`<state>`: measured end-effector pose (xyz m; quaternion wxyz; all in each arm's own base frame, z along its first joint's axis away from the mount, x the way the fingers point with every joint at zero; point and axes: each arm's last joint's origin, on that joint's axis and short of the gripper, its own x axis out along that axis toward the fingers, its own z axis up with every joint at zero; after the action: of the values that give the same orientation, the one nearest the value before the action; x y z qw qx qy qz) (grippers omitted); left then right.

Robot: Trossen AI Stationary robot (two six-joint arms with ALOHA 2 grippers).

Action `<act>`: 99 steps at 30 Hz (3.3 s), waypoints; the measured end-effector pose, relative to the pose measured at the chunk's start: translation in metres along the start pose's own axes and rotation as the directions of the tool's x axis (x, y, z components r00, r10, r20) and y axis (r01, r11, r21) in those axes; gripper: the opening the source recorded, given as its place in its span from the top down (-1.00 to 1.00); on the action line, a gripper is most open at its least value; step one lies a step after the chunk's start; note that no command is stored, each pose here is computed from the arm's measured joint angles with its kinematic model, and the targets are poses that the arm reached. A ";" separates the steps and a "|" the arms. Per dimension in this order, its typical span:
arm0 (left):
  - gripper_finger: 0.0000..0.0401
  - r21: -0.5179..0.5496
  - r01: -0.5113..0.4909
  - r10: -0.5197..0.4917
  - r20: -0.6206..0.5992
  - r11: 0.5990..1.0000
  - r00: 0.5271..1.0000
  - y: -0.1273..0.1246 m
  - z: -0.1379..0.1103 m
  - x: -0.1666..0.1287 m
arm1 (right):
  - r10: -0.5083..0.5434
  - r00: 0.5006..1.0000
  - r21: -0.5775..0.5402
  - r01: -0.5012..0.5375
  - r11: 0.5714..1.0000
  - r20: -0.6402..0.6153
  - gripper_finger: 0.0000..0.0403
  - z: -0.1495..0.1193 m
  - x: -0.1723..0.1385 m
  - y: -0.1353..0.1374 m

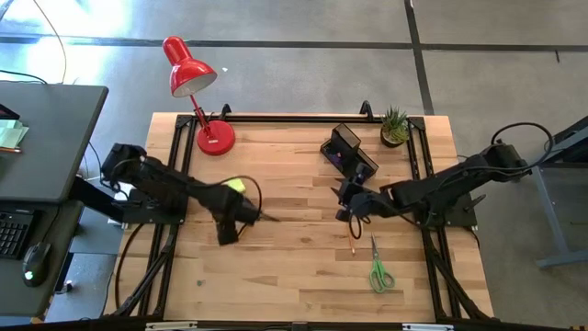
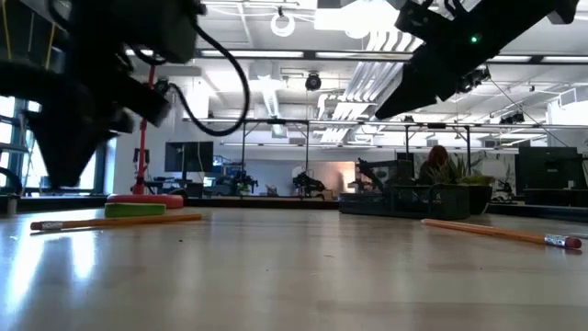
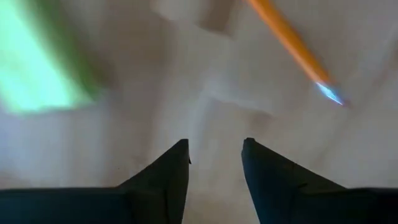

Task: Pick and place office supplies into organizer
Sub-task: Put the blue binder clip into the black desk organizer

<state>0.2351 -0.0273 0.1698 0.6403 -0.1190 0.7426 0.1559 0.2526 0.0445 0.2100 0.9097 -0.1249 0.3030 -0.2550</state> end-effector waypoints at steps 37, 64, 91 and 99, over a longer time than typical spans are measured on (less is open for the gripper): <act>0.36 -0.141 0.267 -0.230 0.235 0.953 0.944 -0.144 -0.136 0.006 | 0.271 0.950 -0.038 -0.269 0.962 0.154 0.36 0.023 0.031 -0.035; 0.36 -0.154 0.127 -0.091 0.221 0.980 0.971 -0.156 -0.157 0.040 | 0.308 0.933 -0.059 -0.303 0.951 0.185 0.36 0.025 0.035 -0.041; 0.36 -0.150 0.158 -0.119 0.241 0.976 0.963 -0.159 -0.156 0.040 | 0.308 0.933 -0.059 -0.303 0.951 0.185 0.36 0.025 0.036 -0.041; 0.36 -0.148 0.175 -0.133 0.254 0.973 0.958 -0.153 -0.156 0.050 | 0.308 0.933 -0.060 -0.302 0.951 0.185 0.36 0.025 0.036 -0.041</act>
<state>0.1429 -0.2275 0.1285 0.7240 -0.2104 0.6315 0.1811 0.2766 -0.0072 0.2280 0.9612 -0.1143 0.2333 -0.0926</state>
